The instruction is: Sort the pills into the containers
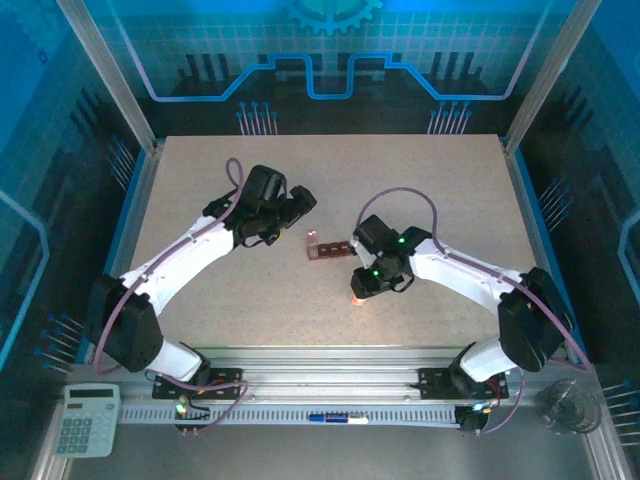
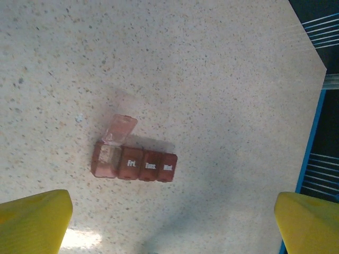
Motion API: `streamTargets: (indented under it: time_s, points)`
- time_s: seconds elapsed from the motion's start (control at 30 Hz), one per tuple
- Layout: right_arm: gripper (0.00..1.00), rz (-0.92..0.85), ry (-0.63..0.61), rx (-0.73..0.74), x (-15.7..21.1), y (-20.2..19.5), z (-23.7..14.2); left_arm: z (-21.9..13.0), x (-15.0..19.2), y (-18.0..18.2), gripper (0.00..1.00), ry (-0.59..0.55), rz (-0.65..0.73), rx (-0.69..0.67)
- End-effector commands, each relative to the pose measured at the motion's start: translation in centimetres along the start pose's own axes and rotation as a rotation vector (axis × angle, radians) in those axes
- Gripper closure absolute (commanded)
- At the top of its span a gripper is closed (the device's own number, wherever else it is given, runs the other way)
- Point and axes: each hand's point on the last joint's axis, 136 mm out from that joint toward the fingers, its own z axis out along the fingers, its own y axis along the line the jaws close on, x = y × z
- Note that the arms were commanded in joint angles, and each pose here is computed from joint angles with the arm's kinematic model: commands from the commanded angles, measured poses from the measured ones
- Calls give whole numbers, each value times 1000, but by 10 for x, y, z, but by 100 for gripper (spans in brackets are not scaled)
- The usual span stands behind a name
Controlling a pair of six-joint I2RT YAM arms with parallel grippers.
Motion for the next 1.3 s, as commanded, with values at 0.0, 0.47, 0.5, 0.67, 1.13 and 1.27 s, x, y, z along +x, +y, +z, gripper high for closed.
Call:
streamTargets:
  time_s: [0.0, 0.47, 0.5, 0.67, 1.13, 1.27]
  points:
    - [73, 4, -133, -27, -26, 9, -30, -15, -14, -15, 1, -98, 142, 97]
    - [72, 55, -337, -67, -84, -14, -92, 5, 0, -24, 1, -125, 728, 205]
    - [72, 60, -347, -76, -89, -17, -97, 7, 1, -23, 1, -134, 764, 213]
    - [71, 85, -368, -131, -106, -27, -118, 16, 6, -22, 1, -177, 918, 260]
    - [71, 74, -336, -283, -119, -28, -136, 36, 51, -29, 9, -81, 1208, 379]
    - [71, 61, -309, -317, -117, -24, -133, 35, 64, -28, 12, -83, 1300, 377]
